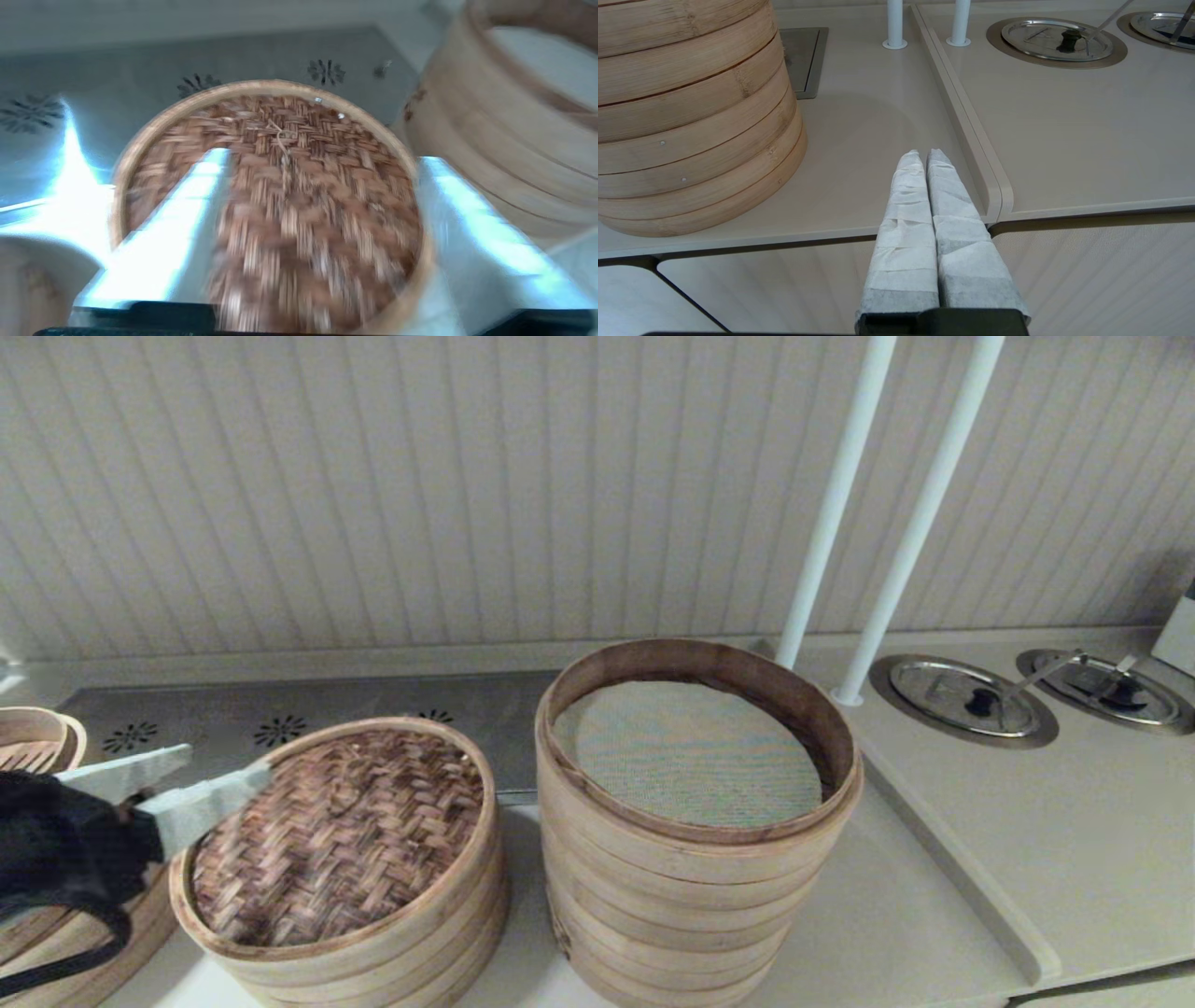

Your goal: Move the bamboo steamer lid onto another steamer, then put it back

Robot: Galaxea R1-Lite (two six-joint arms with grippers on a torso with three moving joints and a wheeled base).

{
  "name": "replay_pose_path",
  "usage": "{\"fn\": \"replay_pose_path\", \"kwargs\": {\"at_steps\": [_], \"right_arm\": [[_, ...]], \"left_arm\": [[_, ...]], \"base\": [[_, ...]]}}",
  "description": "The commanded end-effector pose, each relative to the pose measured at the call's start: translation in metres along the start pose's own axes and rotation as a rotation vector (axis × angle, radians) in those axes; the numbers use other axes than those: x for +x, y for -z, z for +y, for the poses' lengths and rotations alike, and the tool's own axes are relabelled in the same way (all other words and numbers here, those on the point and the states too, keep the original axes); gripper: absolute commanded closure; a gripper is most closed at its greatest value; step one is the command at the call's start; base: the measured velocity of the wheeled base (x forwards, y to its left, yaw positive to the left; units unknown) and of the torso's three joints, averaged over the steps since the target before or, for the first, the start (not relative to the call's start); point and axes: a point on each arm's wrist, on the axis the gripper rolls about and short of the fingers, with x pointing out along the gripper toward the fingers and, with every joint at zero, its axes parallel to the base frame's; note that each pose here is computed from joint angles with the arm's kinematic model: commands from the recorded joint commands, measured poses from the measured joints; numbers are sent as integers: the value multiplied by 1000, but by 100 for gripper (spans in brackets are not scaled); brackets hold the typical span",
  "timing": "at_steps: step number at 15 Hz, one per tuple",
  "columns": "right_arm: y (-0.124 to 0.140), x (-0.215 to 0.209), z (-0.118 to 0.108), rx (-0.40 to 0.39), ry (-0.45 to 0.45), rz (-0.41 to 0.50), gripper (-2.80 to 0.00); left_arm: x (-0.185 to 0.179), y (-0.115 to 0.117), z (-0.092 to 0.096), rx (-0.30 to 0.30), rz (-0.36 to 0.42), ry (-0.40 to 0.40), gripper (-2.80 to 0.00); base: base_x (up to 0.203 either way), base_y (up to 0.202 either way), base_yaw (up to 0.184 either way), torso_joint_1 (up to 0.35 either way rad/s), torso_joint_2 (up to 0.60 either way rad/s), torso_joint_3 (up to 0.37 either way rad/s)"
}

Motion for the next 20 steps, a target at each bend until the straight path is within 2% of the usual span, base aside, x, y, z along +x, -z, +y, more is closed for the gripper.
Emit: {"fn": "replay_pose_path", "kwargs": {"at_steps": [1,5,8,13,16,18,20], "right_arm": [[0,0,0,0,0,2,0],[0,0,0,0,0,2,0],[0,0,0,0,1,2,0],[0,0,0,0,0,2,0],[0,0,0,0,1,2,0],[0,0,0,0,0,2,0],[0,0,0,0,1,2,0]], "left_arm": [[-57,1,-13,46,-148,-38,0],[-92,40,-20,54,-155,-142,0],[-104,71,-23,58,-128,-208,0],[-109,114,-23,64,-118,-230,0],[-113,121,-24,77,-141,-222,0],[-112,130,-23,82,-114,-218,0],[-114,135,-24,89,-134,-215,0]], "base": [[0,0,0,0,0,0],[0,0,0,0,0,0],[0,0,0,0,0,0],[0,0,0,0,0,0],[0,0,0,0,0,0],[0,0,0,0,0,0],[0,0,0,0,0,0]]}}
